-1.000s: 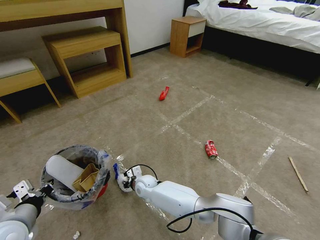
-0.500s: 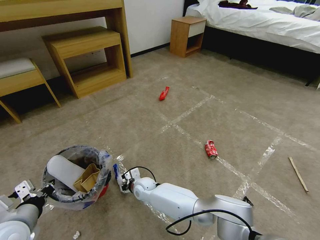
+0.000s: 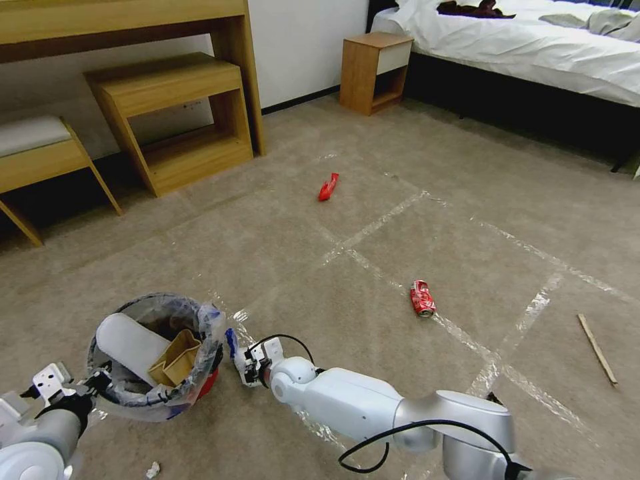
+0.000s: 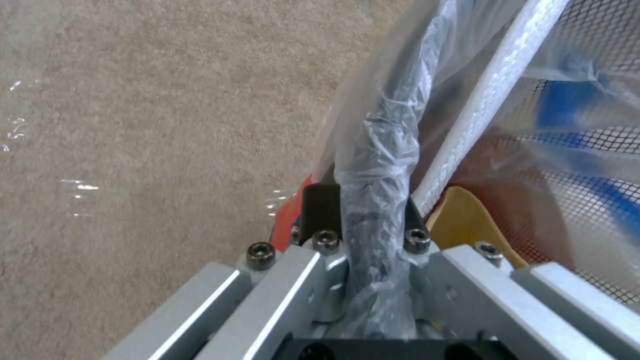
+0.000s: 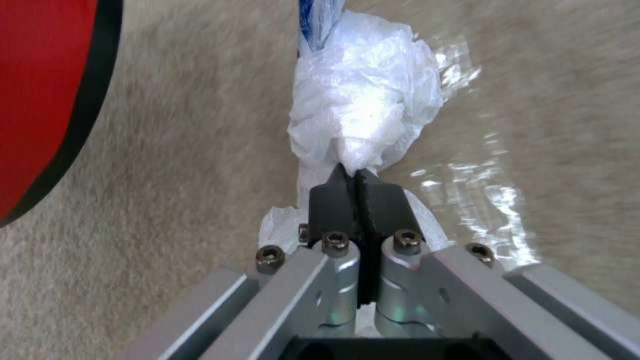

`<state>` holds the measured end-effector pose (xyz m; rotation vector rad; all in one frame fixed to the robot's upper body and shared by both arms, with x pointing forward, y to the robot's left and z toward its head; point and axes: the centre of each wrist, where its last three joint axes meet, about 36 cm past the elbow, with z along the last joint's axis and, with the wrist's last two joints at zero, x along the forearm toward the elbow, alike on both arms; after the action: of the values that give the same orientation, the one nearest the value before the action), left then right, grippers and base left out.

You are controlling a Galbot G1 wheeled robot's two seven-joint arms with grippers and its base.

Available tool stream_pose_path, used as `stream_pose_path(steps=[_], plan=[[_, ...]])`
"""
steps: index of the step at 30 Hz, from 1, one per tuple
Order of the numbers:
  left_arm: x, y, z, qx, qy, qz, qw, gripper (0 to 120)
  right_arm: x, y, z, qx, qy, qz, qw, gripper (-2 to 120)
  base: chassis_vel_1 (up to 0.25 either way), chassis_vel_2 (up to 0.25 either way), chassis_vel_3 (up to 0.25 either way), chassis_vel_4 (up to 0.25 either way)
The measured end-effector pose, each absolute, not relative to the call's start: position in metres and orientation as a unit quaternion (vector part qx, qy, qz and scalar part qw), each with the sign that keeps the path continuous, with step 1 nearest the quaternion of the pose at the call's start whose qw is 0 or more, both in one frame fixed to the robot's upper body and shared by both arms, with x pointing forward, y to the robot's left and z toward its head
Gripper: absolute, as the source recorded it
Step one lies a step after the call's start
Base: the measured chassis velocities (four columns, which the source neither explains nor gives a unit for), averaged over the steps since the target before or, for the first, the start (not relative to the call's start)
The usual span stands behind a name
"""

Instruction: Pick up the trash bin and place the garbage on the floor into it.

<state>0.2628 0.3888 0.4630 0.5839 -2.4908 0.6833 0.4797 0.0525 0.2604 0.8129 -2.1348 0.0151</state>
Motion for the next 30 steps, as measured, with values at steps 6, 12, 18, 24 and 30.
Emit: stream_pose_path(steps=[6,12,18,24,30], plan=[[0.265,0.394,0.463,0.216,-0.912,0.248,0.244,1,0.488,0.026,0.287,0.311,-0.862,-0.005,0.401,0,0.0,0.0,0.0,0.0],[0.268,0.397,0.462,0.219,-0.912,0.247,0.244,1,0.492,0.0,0.327,0.304,-0.877,-0.028,0.37,0,0.0,0.0,0.0,0.0],[0.269,0.398,0.462,0.22,-0.912,0.245,0.246,1,0.489,-0.028,0.348,0.298,-0.89,-0.057,0.34,0,0.0,0.0,0.0,0.0],[0.272,0.399,0.461,0.217,-0.913,0.24,0.25,1,0.484,-0.092,0.37,0.266,-0.911,-0.087,0.303,0,0.0,0.0,0.0,0.0],[0.273,0.402,0.46,0.216,-0.913,0.235,0.256,1,0.472,-0.127,0.397,0.264,-0.921,-0.111,0.264,0,0.0,0.0,0.0,0.0]])
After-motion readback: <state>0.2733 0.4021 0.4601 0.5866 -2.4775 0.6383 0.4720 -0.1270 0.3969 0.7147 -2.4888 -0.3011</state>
